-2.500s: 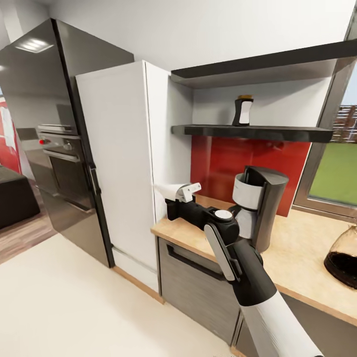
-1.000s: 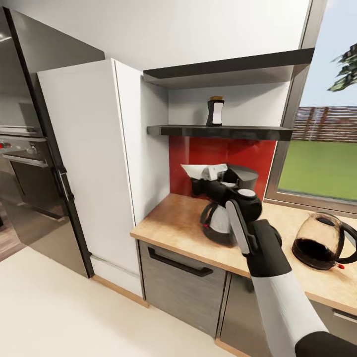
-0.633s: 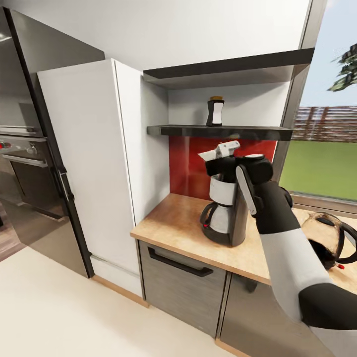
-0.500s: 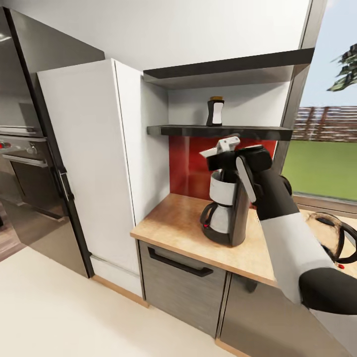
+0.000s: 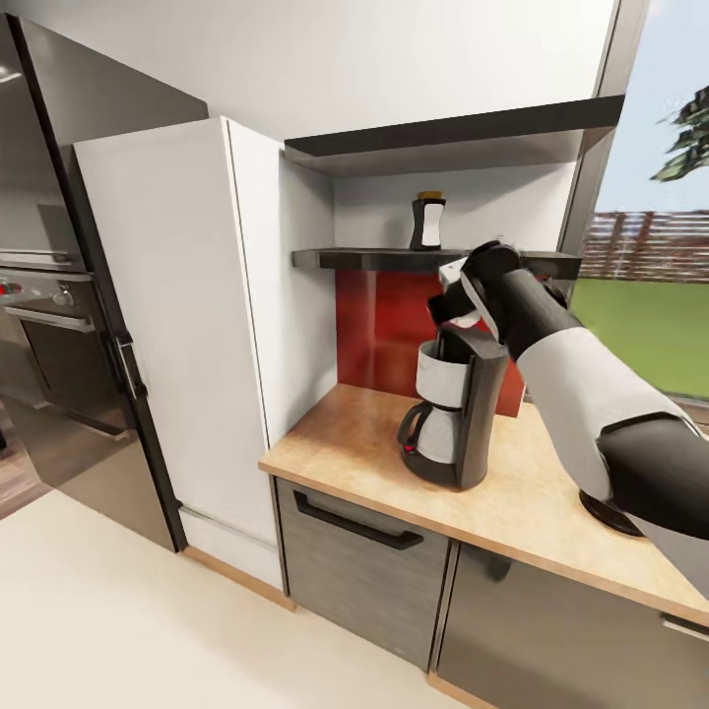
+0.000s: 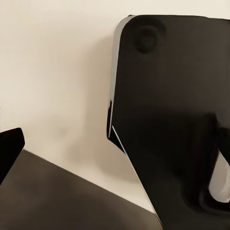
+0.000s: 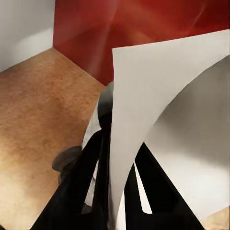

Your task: Set up a coffee station on the kitchen countertop: keep the coffee maker on the countertop, move the bottle of coffee from the kitchen shelf to the counter next to the coffee maker, place a paper coffee filter on top of the coffee maker, put the saucer next to the coffee maker with the coffee cup on the saucer, and place the electric kettle next to the coffee maker.

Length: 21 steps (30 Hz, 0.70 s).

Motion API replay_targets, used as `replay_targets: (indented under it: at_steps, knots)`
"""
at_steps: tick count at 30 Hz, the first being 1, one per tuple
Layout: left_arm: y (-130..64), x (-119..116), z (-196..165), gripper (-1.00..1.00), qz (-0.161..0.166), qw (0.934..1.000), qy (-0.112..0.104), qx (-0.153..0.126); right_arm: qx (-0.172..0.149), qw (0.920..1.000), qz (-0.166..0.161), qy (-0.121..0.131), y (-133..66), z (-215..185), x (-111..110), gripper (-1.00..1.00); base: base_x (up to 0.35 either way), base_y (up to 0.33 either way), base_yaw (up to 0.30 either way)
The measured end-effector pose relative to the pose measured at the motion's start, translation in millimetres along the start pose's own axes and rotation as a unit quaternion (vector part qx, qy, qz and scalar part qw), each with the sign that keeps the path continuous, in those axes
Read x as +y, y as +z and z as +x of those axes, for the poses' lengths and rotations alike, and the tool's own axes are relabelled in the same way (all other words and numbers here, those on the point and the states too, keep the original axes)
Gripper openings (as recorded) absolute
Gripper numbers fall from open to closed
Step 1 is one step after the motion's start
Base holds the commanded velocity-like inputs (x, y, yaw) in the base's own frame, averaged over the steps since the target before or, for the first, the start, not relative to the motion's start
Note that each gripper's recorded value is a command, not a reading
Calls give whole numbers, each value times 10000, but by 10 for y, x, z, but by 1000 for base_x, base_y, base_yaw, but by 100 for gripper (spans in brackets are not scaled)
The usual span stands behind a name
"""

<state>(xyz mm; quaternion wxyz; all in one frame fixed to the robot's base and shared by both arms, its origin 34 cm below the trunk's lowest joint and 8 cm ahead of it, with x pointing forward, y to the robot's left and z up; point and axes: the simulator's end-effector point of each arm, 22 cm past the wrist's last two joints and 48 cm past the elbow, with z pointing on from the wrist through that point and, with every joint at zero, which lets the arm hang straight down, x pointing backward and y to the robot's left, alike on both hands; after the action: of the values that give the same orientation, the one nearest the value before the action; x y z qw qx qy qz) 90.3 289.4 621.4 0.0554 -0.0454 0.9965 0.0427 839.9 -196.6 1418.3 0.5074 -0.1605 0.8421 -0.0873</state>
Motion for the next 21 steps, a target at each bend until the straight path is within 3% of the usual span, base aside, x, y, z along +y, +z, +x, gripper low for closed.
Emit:
replay_targets:
  at_steps: [4,11,13,14,15,17,21]
  knots:
    - [2,40,-4,100,-26,10000,2,-3,273,9996,79,-37,106,188,-39,-100,0,0,0]
    - [2,47,-3,100,-29,10000,6,0,627,9957,342,-585,229,411,-7,-100,0,0,0]
    - [2,50,-3,100,-31,10000,8,-1,640,9957,233,-631,235,419,61,-100,0,0,0]
    - [2,53,-4,100,-33,10000,8,-2,649,9959,100,-629,235,425,125,-100,0,0,0]
    - [2,56,-3,100,-34,10000,9,-1,668,9955,-250,-617,229,437,293,-100,0,0,0]
    - [2,61,-5,100,-38,10000,11,-4,683,9947,-453,-627,218,444,391,-100,0,0,0]
    - [5,145,-16,100,-89,10000,22,-12,733,9937,-351,-771,215,459,344,-100,0,0,0]
